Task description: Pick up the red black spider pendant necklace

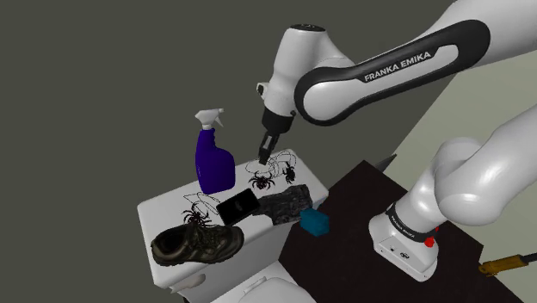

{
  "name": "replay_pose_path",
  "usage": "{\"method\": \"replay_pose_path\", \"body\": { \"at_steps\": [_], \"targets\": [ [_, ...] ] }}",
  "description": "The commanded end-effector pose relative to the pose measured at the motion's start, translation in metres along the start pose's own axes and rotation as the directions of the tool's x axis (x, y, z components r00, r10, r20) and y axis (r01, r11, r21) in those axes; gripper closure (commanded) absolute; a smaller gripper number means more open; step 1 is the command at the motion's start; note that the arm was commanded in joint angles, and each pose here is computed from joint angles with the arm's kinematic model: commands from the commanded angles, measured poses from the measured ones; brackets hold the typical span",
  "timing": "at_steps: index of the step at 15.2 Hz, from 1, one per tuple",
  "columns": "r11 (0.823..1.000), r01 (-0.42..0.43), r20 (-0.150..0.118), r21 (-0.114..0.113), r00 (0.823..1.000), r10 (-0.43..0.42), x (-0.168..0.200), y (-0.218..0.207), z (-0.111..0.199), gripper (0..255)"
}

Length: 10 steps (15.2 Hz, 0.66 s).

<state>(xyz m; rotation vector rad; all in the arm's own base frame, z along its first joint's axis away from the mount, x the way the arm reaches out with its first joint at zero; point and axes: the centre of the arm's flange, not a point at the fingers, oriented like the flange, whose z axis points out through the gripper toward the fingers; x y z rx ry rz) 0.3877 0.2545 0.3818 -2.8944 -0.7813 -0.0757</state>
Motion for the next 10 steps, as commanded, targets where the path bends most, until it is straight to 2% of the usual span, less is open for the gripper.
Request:
{"method": "replay_pose_path", "body": {
  "at_steps": [1,8,10],
  "targets": [
    [1.000,0.000,0.002,0.000,1.000,0.000,0.000,-0.002,-0.010,255],
    [1.000,0.000,0.002,0.000,1.000,0.000,0.004,-0.007,-0.047,255],
    [1.000,0.000,0.002,0.000,1.000,0.000,0.004,-0.007,-0.047,255]
  ]
}}
